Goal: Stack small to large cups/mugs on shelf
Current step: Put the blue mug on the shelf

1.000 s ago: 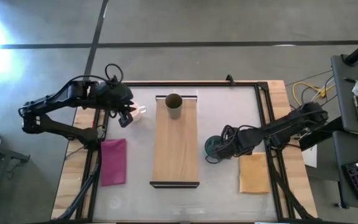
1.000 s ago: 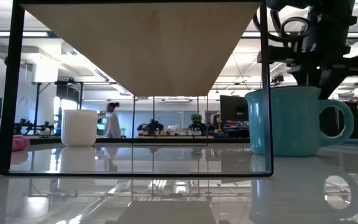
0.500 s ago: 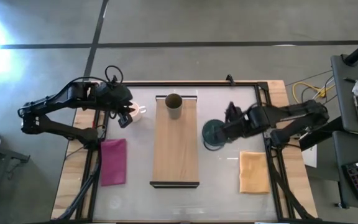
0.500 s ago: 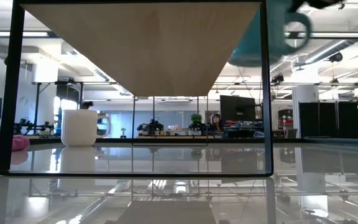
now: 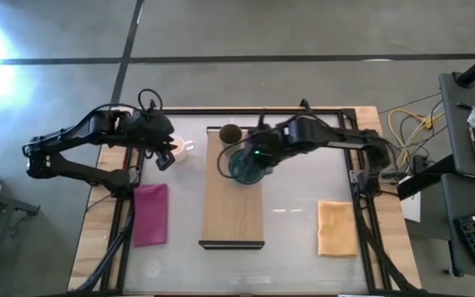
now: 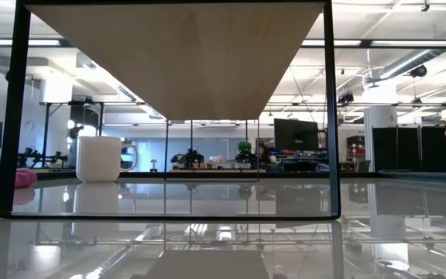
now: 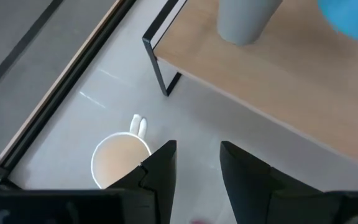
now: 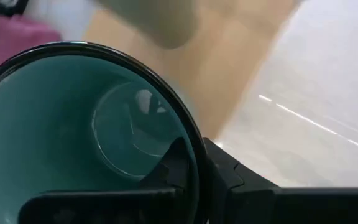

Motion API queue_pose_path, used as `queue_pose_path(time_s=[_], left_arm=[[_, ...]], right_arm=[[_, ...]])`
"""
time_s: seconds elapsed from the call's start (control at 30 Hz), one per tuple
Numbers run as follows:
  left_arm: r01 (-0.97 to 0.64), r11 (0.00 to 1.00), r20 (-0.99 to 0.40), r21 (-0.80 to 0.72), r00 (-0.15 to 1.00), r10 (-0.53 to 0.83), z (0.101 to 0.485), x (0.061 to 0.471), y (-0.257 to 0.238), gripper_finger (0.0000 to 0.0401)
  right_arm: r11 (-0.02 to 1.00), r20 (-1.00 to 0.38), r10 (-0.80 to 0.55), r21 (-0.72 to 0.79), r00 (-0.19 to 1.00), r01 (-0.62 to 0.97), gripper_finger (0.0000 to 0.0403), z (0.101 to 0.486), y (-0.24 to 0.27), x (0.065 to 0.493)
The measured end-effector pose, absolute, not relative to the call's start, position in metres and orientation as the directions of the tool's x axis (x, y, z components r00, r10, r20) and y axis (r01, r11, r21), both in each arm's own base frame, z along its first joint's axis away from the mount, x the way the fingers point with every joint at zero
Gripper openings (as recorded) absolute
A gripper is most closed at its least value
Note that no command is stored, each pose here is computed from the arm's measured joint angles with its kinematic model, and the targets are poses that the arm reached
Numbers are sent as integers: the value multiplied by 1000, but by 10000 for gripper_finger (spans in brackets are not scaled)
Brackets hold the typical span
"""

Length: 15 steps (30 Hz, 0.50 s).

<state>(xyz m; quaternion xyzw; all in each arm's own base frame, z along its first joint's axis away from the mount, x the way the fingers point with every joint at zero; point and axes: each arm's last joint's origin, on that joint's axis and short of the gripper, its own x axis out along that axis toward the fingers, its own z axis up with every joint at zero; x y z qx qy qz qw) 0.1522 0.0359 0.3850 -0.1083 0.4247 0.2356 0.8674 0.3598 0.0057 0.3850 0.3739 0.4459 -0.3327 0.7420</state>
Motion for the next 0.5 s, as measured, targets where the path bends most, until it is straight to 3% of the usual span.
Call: queue_pose_path(time_s=[0.27,0.5], left_arm=[[-520,854,-790,1,523,319,377,143,34,109],[-520,854,-769,-10,550,325,380,134,32,109]], right_arm=[[536,-909,-106,289,403,793,14,378,16,392],[540,-930,-109,240,350,807,18,353,15,414]])
